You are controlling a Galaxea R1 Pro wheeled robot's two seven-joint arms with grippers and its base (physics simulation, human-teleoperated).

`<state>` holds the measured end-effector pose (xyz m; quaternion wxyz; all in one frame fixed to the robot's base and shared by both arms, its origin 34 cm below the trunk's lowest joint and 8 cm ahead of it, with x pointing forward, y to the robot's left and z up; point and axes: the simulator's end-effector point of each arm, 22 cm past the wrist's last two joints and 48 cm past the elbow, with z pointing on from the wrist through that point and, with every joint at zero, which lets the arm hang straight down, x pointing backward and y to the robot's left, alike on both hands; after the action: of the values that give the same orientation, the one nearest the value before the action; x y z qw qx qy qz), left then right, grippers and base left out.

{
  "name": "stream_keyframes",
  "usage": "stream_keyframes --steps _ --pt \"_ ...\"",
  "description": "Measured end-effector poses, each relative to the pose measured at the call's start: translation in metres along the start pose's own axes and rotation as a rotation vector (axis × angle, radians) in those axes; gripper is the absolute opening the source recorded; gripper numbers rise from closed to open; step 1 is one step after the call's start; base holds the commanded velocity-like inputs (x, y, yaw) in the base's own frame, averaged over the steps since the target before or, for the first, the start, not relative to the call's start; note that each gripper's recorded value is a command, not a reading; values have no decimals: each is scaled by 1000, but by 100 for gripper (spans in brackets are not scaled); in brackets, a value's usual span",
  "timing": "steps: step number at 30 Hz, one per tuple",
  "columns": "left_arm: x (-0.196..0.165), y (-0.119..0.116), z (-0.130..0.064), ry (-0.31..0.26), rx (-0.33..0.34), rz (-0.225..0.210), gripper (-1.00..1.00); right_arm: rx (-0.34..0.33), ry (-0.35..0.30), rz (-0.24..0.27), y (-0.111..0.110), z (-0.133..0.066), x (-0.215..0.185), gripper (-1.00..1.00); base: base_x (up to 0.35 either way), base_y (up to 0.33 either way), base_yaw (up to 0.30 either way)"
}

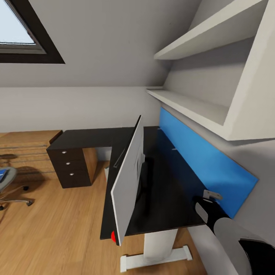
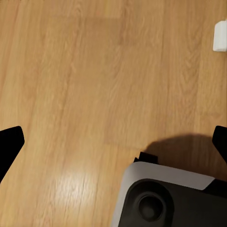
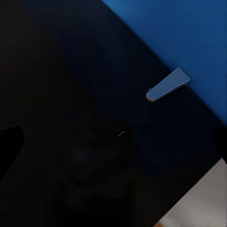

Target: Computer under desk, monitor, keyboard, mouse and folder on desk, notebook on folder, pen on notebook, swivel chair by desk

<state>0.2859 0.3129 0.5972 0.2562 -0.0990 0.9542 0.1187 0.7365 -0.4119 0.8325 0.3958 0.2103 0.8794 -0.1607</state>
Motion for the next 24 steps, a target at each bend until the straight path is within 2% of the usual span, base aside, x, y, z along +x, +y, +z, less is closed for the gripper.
stream_keyframes --steps 8,10,13,15,24 --pt "0 1 0 0 -1 0 100 1 -1 2 -1 0 -1 100 109 0 0" --pt "-4 0 0 -17 0 -3 100 2 0 3 -2 0 -1 100 16 0 0" --pt "-18 -1 -1 -79 2 -16 100 3 0 4 -2 1 0 100 6 0 0" --pt "-22 -1 -1 -99 2 -23 100 3 0 4 -2 1 -1 100 2 0 0" --pt "-24 0 7 -121 -9 -36 100 0 -3 13 1 7 4 100 0 0 0"
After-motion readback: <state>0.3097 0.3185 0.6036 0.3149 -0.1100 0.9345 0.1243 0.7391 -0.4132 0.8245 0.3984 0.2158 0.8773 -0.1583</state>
